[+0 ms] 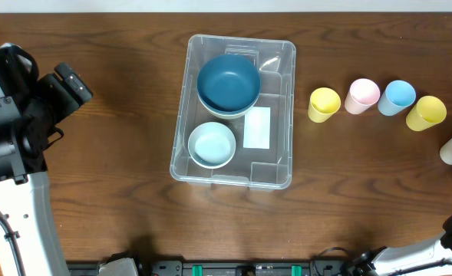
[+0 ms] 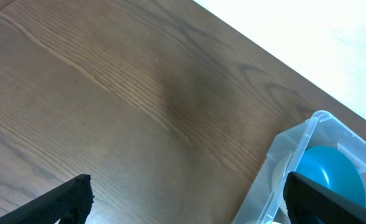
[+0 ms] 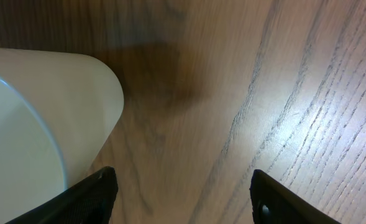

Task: Pack container
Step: 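Reach the right gripper to the white cup at far right, grip rim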

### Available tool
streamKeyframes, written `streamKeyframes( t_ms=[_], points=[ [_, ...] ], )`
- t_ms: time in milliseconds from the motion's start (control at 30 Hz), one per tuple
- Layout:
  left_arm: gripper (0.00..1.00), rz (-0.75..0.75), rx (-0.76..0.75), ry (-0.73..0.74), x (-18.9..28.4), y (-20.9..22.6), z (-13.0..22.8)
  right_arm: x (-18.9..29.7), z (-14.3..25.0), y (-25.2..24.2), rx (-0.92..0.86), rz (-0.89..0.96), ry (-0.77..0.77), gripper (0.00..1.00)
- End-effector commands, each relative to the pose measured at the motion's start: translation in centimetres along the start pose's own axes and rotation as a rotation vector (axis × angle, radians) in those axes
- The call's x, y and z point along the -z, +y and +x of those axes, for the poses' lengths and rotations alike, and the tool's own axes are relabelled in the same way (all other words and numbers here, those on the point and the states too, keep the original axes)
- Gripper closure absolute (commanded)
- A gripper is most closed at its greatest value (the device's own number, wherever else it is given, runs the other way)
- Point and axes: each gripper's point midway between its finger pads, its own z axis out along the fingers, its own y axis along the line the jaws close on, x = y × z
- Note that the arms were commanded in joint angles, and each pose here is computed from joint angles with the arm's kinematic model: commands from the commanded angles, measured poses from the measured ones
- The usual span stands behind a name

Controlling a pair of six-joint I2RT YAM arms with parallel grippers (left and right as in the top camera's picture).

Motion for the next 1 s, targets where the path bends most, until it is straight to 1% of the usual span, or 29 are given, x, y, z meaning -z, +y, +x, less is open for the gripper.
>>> streamKeyframes(
  t_ms=[0, 200, 400, 467, 567, 767, 900, 967],
  points=[
    [0.02, -0.010, 0.006, -0.008, 0.1, 0.2, -0.3, -0.1, 0.6, 0.9, 0.035, -0.023, 0.013, 0.30],
    [0.02, -0.010, 0.006, -0.008, 0.1, 0.2, -0.3, -0.1, 1.9, 2.8, 0.109, -0.026, 0.022, 0.28],
    [0.02, -0.010, 0.006, -0.008, 0.1, 0.2, -0.3, 0.3, 3.8, 7.2, 0.284, -0.068, -0.004, 0.26],
    [0.02, -0.010, 0.006, -0.008, 0.1, 0.2, -0.3, 1.1, 3.9, 8.6, 0.321, -0.087, -0.026, 0.24],
    [0.02, -0.010, 0.006, -0.008, 0.1, 0.2, -0.3, 2.5, 3.1, 10.0, 0.328, -0.116, -0.057, 0.21],
    [0.02, -0.010, 0.006, -0.008, 0.1, 0.2, -0.3, 4.7, 0.8, 10.0, 0.292, -0.135, -0.102, 0.20],
    [0.02, -0.010, 0.006, -0.008, 0.1, 0.2, -0.3, 4.8, -0.4, 8.4, 0.249, -0.114, -0.108, 0.20],
    [0.02, -0.010, 0.006, -0.008, 0.1, 0.2, -0.3, 4.7, -1.1, 7.2, 0.231, -0.069, -0.124, 0.20]
  ],
)
